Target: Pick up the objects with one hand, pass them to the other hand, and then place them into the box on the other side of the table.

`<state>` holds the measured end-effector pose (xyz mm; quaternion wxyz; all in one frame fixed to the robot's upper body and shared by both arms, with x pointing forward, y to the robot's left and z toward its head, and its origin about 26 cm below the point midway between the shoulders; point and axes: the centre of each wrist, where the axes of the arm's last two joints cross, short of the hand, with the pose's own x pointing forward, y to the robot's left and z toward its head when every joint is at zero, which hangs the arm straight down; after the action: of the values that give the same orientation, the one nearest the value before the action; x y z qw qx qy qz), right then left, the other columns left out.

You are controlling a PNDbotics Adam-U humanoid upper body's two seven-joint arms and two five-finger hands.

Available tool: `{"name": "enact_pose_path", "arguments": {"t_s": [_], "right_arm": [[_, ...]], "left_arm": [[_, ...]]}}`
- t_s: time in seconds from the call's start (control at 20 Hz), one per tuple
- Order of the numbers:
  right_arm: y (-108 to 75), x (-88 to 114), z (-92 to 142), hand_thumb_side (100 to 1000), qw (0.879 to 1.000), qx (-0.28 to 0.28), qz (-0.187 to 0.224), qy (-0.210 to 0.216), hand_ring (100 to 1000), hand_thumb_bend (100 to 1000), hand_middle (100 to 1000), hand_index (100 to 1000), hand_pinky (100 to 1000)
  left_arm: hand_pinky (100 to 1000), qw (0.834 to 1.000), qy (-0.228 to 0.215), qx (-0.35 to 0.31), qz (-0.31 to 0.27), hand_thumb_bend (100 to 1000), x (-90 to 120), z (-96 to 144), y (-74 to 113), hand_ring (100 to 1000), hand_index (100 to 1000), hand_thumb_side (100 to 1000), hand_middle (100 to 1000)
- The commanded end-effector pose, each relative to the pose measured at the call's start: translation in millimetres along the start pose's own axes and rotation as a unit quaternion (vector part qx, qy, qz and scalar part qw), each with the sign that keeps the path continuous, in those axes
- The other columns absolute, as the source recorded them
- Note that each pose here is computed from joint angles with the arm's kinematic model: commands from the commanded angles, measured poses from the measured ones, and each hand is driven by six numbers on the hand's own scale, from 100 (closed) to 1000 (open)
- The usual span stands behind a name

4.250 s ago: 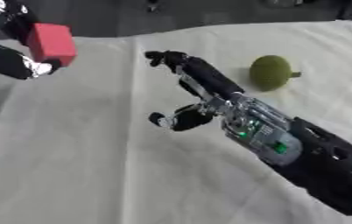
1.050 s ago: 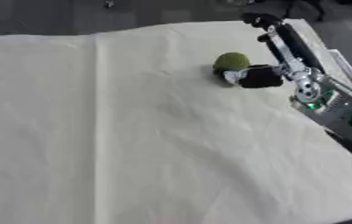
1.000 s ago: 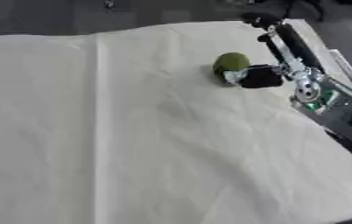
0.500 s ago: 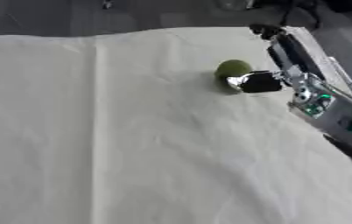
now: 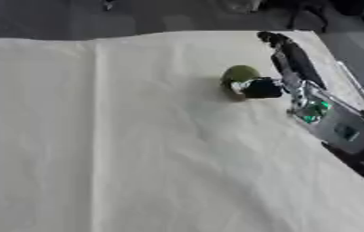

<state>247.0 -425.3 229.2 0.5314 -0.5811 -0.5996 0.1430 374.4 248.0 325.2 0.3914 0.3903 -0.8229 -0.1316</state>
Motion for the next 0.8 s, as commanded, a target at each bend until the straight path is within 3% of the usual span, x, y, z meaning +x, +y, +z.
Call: {"name": "enact_pose_path", "arguments": {"t_s": [0.05,0.5,0.8], "right_arm": [[-6.7,-9,-7,340,0.999,-0.018,0.024,0.017,913,660,874,929,839],[-0.6,-33,-12,367,0.997,-0.007,0.026,0.077,909,628,866,923,837],[5.7,-39,-11,307,0.994,0.014,-0.002,0.107,899,581,821,885,841]], "left_arm": [[764,1.0,-0.019,0.019,0.006,347,11,-5,12.1,703,788,387,644],[762,0.999,-0.023,0.024,0.012,341,16,-4,15.5,699,773,387,636],[762,0.999,-0.021,0.028,0.016,338,17,-4,16.7,697,770,398,635]]}}
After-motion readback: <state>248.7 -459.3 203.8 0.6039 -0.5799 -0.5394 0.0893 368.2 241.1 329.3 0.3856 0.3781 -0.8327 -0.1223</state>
